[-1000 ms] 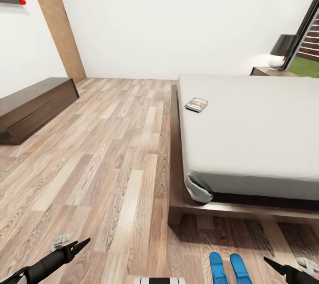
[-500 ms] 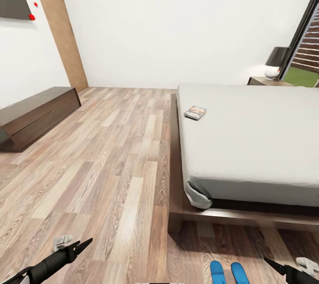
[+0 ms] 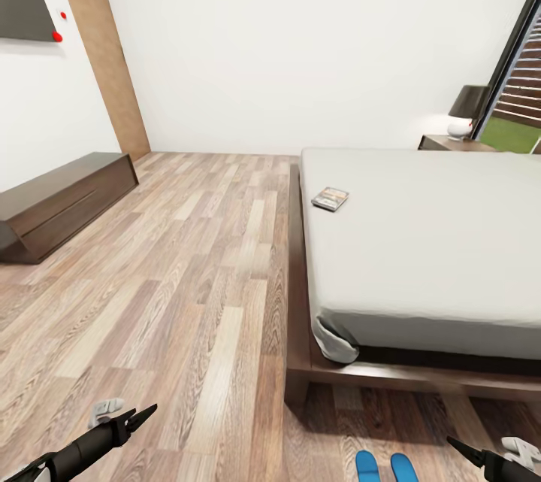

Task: In the bedroom, move the book from the bed onto either nightstand, and place the two sandals side by side next to the bed.

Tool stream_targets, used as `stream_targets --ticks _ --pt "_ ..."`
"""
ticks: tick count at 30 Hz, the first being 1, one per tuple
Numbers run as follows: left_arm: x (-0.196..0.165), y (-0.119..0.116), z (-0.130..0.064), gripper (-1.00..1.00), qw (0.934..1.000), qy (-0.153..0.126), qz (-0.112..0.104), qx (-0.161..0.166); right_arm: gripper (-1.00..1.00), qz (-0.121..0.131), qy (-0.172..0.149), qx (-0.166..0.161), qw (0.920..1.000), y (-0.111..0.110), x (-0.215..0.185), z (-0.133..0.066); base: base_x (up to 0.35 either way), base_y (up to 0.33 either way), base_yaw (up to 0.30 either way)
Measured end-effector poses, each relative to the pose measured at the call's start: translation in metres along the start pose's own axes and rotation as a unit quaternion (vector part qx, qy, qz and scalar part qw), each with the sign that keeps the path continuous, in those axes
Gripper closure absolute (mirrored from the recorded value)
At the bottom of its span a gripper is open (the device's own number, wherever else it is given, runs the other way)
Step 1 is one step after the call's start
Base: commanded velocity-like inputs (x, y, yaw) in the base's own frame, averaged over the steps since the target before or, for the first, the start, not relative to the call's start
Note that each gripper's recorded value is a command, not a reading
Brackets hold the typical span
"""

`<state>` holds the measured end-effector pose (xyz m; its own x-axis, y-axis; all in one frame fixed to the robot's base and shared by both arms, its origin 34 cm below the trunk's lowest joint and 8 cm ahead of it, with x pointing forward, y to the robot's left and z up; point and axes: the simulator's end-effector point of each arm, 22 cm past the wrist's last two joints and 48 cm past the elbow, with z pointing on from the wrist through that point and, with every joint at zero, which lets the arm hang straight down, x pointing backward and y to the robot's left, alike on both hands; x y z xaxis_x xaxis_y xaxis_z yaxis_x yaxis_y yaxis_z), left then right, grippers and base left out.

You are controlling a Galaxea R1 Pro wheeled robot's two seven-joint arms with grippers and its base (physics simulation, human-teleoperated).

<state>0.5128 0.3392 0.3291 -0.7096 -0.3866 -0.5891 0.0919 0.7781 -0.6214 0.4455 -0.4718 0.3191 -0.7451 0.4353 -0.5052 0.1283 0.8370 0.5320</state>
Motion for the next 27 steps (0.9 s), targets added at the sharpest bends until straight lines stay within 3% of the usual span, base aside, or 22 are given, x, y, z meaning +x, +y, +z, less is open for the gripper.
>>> stream_targets --ticks 27 --pt "-0.044 -0.037 -0.020 -1.00 1.0000 0.001 0.000 0.001 -1.00 0.000 0.002 0.001 1.0000 0.034 -0.040 -0.031 0.000 0.000 0.000"
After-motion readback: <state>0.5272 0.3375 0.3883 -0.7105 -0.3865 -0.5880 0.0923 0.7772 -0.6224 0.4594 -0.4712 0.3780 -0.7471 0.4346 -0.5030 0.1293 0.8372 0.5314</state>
